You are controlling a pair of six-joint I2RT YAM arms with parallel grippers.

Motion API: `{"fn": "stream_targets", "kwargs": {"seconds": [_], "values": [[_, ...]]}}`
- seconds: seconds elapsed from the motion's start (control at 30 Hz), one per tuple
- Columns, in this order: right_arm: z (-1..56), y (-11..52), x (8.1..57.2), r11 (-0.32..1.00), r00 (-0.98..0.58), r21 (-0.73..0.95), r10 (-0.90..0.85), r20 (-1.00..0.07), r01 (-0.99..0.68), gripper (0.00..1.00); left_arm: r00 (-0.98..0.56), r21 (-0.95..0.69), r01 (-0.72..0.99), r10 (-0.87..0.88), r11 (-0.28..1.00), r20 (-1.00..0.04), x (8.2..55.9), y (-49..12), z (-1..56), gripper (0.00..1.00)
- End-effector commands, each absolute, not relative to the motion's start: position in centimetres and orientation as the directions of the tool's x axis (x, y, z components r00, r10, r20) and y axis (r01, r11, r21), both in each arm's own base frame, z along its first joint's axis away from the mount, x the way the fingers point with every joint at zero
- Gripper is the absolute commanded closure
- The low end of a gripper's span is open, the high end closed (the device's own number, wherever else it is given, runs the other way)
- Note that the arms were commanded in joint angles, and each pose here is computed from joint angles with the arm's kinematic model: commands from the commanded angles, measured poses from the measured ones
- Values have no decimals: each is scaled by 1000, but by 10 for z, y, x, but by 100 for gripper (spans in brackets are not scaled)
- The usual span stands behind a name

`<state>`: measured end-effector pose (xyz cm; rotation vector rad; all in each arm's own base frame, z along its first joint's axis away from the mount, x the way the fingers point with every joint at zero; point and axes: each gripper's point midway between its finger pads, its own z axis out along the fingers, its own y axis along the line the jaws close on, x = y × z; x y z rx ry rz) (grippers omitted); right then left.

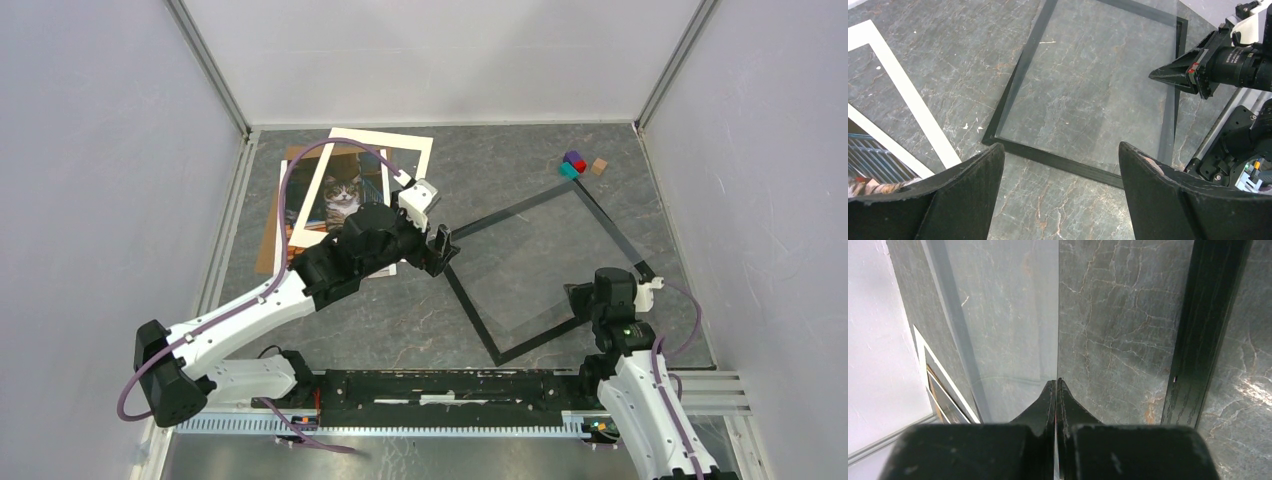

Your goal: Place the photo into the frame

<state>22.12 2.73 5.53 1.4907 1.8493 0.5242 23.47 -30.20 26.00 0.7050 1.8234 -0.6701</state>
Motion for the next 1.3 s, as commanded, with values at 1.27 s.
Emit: {"fn": "stream_targets", "kwargs": {"seconds": [1.27], "values": [[50, 35, 207, 160, -34, 634, 978, -206, 757, 100, -342, -253, 759, 36, 600, -939, 215, -308, 282, 10]]}}
